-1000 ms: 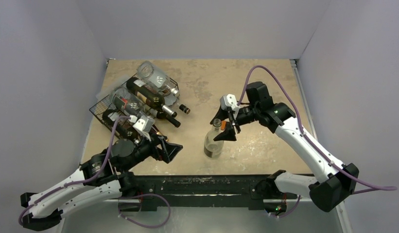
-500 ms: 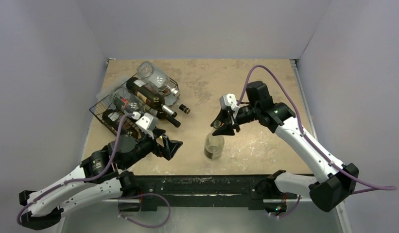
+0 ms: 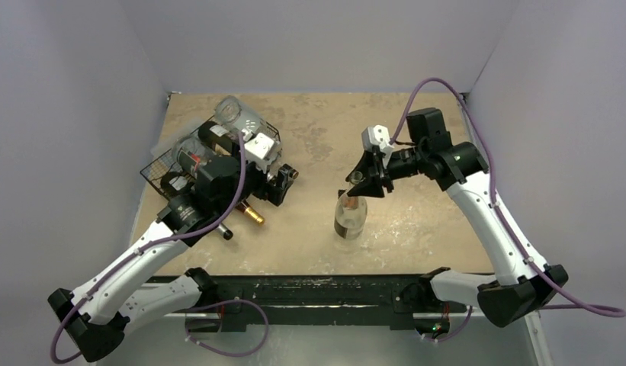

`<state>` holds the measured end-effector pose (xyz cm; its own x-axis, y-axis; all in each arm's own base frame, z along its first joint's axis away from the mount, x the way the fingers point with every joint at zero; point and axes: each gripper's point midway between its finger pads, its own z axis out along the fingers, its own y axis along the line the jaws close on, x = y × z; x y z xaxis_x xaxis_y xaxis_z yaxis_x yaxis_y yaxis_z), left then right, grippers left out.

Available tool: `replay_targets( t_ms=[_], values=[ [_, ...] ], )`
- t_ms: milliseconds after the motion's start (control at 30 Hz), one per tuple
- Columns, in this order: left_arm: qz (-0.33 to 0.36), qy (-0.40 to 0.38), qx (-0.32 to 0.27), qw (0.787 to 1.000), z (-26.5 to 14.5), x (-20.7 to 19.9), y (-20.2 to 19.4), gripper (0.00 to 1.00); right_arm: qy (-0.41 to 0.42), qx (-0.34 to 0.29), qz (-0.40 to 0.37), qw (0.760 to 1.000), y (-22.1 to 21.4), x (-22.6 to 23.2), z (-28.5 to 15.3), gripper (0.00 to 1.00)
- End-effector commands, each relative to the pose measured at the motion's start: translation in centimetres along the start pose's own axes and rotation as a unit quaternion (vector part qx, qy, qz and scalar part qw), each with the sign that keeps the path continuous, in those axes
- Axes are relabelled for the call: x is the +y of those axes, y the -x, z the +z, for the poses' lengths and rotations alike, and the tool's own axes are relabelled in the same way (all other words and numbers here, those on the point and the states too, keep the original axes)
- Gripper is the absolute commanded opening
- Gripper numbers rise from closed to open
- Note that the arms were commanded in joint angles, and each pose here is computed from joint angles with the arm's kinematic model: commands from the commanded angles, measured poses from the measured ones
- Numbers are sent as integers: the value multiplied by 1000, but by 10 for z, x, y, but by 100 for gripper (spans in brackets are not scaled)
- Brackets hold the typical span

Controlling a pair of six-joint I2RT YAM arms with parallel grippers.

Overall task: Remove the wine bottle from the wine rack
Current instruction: Pick up the wine bottle from the center of the board, then place the wine bottle at the center of the board.

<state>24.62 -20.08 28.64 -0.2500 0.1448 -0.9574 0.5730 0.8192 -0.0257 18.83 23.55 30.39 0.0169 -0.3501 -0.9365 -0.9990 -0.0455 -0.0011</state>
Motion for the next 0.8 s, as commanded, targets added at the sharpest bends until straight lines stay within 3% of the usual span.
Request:
replay_targets(
  t_ms=[0, 133, 367, 767],
  values=[
    [40, -21, -44, 998, 9, 5, 31, 100, -51, -46, -73, 995, 58, -14, -34, 0],
    [63, -37, -24, 997, 9, 2, 19, 100, -134, -47, -60, 988, 68, -59, -64, 0],
    [65, -26, -56, 996, -9, 7, 23, 100, -280, -43, -47, 958, 87, -156, -107, 0],
    [80, 9, -43, 996, -4, 20, 14, 100, -379, -101, -5, 920, 117, -297, -119, 0]
  ],
)
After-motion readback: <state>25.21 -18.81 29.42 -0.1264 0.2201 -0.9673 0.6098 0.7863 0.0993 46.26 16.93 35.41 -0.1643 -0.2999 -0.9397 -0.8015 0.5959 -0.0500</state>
